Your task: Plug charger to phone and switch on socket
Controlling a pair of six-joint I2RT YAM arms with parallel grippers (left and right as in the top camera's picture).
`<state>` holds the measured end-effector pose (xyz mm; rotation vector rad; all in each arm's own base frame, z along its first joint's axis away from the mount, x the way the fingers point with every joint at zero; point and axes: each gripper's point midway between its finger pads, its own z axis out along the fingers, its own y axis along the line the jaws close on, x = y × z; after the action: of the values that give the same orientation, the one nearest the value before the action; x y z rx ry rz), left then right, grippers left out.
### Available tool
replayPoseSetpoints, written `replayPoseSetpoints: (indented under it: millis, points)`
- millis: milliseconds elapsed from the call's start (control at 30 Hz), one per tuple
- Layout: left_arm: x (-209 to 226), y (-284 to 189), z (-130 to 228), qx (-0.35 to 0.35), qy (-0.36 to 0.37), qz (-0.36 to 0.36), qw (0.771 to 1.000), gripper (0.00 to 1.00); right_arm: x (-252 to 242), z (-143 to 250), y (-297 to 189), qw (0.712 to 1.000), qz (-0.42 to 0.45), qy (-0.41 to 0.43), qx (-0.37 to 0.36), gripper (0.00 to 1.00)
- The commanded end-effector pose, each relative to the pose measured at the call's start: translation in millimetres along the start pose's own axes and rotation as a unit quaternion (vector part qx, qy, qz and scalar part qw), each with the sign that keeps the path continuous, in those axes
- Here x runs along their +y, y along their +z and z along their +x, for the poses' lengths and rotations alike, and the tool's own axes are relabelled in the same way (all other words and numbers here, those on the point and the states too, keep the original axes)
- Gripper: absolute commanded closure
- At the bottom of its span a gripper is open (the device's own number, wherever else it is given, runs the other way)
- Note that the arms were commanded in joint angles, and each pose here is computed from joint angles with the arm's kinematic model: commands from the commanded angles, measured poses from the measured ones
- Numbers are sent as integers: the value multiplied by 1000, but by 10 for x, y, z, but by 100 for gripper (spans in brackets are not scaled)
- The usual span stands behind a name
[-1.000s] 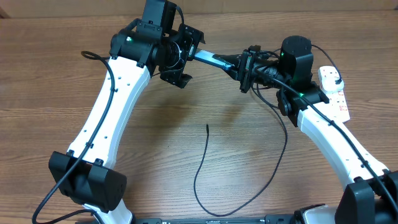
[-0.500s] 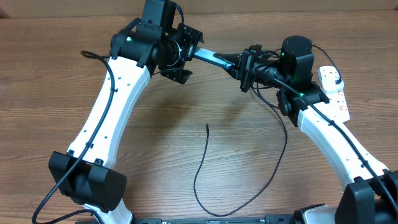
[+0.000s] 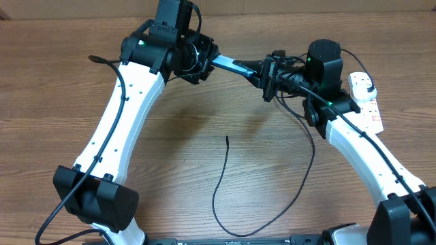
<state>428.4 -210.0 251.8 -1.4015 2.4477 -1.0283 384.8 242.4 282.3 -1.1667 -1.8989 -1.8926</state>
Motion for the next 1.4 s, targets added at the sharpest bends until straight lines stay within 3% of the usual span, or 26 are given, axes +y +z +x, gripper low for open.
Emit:
replayPoseSetpoints:
  millis: [0, 433, 533, 733, 1233, 1367]
  points:
    - [-24, -43, 13, -5, 4, 4, 1000, 72, 85, 204, -3, 999, -2, 20, 28, 96]
    - [-22, -40, 27, -4, 5, 3, 1000, 87, 86, 203, -3, 999, -2, 20, 27, 96]
    - [-22, -40, 26, -5, 5, 3, 1000, 96, 86, 203, -3, 999, -2, 20, 27, 96]
    - [-22, -40, 28, -4, 15, 3, 1000, 96, 89, 198, -2, 999, -3, 20, 26, 95]
    - [-21, -40, 31, -3, 18, 3, 1000, 96, 89, 198, -2, 999, -3, 20, 26, 78]
    - [-21, -40, 31, -3, 21, 3, 1000, 96, 89, 198, -2, 999, -3, 20, 26, 65]
